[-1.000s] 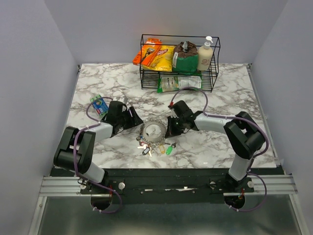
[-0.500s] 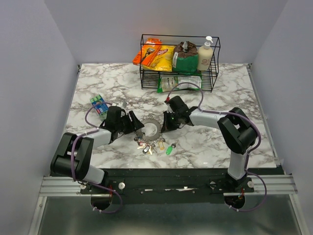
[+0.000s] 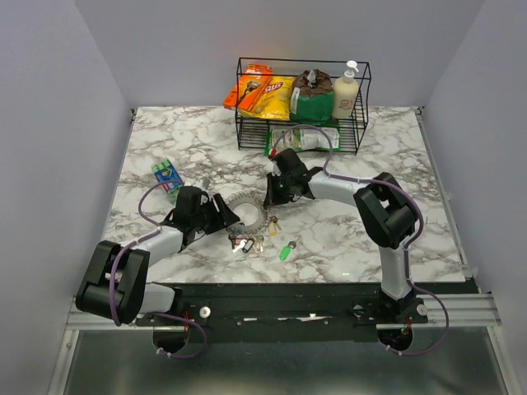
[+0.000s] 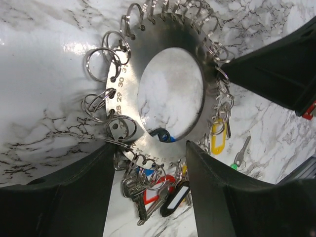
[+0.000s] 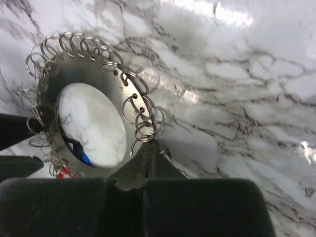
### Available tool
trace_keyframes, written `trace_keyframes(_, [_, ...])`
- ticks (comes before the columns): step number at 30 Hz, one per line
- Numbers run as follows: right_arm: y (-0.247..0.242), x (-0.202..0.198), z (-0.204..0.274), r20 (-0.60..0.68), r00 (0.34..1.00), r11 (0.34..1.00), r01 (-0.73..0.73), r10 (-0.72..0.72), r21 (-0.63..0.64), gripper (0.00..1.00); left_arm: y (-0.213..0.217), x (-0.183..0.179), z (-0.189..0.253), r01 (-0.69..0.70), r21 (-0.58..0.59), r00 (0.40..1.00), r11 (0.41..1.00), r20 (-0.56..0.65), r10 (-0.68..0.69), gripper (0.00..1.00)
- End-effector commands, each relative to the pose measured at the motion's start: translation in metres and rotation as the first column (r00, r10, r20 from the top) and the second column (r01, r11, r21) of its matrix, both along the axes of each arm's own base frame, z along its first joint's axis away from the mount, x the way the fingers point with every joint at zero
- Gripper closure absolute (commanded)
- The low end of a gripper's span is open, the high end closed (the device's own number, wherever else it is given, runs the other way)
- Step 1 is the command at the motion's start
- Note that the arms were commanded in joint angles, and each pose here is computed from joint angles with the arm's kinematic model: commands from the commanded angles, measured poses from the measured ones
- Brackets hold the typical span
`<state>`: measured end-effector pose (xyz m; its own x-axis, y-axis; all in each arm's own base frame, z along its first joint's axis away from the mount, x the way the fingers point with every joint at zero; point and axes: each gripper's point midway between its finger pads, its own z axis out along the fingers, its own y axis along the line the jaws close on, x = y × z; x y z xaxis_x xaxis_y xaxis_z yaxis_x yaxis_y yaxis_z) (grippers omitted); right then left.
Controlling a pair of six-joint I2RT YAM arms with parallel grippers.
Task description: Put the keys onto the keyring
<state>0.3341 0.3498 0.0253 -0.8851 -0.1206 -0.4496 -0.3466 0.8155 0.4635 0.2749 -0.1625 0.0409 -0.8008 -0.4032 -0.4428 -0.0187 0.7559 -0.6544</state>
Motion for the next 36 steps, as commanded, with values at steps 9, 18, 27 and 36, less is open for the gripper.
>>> trace_keyframes(9, [0.053, 0.017, 0.018, 0.013, 0.991, 0.985, -0.132, 0.131, 0.112, 0.99, -0.007, -0.003, 0.021, -0.007, -0.036, 0.999, 0.999, 0.048, 0.009, 0.34])
trace_keyframes(18, [0.035, 0.037, 0.040, 0.134, 0.990, 0.999, -0.049, 0.046, 0.022, 0.99, 0.015, 0.007, 0.042, -0.083, 0.075, 0.990, 0.994, 0.122, 0.074, 0.30])
trace_keyframes(27, [0.016, 0.009, 0.095, 0.209, 0.976, 0.996, -0.073, 0.060, 0.051, 0.96, 0.032, 0.005, 0.053, -0.124, 0.151, 0.984, 0.981, 0.148, 0.102, 0.29])
trace_keyframes(36, [0.050, -0.048, 0.094, 0.186, 0.964, 0.980, -0.198, 0.191, 0.020, 0.75, 0.037, 0.014, 0.067, -0.161, 0.131, 0.979, 0.978, 0.149, 0.141, 0.26])
